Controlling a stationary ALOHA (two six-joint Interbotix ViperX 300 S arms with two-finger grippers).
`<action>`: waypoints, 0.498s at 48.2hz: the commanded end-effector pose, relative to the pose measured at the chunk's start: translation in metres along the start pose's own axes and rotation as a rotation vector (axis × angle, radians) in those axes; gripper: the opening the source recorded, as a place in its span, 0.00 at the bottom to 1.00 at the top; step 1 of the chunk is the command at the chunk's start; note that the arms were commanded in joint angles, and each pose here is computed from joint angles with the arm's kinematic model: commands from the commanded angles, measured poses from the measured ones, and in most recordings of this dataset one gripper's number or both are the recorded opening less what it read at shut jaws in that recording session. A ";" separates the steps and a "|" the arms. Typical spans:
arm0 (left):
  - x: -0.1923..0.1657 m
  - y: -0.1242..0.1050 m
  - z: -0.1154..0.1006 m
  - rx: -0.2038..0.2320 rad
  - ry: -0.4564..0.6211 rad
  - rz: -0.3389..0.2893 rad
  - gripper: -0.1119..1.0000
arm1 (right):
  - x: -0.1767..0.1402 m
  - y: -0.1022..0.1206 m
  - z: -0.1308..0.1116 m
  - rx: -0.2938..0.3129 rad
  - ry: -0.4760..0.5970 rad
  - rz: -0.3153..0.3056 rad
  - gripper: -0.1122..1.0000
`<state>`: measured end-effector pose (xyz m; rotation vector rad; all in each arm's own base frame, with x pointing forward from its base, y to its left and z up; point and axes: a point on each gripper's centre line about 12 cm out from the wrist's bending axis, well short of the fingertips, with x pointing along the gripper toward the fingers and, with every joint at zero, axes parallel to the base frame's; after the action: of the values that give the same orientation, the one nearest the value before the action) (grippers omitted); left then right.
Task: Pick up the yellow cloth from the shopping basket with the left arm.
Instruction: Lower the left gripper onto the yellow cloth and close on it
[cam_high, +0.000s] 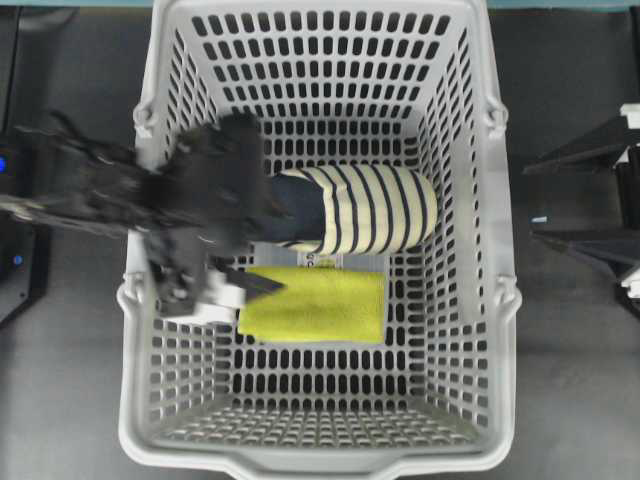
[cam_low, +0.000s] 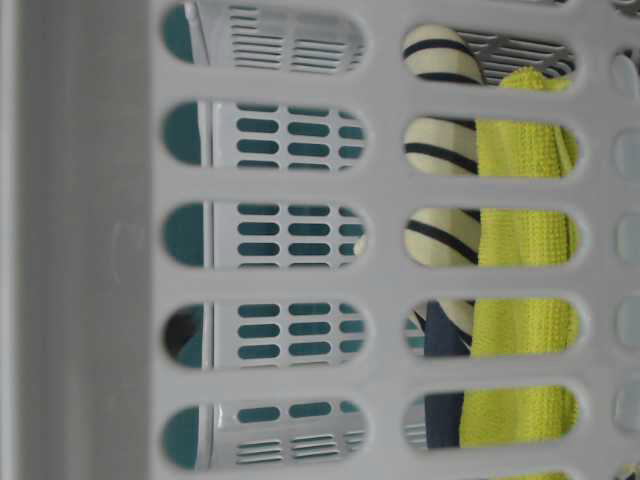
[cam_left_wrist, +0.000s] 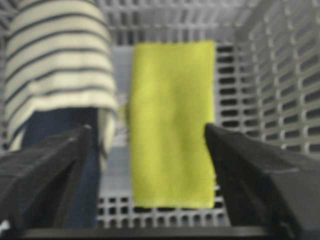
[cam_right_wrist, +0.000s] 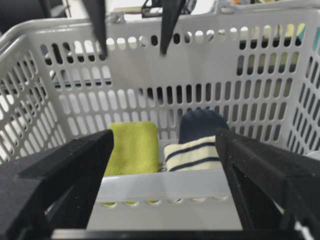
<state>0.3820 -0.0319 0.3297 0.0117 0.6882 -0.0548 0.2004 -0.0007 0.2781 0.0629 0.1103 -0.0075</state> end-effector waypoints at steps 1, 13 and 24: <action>0.017 -0.006 0.012 0.016 0.041 -0.005 0.91 | 0.001 0.000 0.010 0.005 -0.028 0.000 0.80; 0.082 -0.020 -0.008 0.039 0.257 -0.014 0.90 | 0.000 0.000 0.011 0.005 -0.029 0.000 0.80; 0.114 -0.019 -0.034 0.039 0.373 -0.006 0.89 | 0.000 0.000 0.010 0.005 -0.031 0.000 0.80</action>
<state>0.4436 -0.0560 0.2309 0.0549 1.0639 -0.0752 0.1999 -0.0010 0.2796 0.0630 0.1041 -0.0089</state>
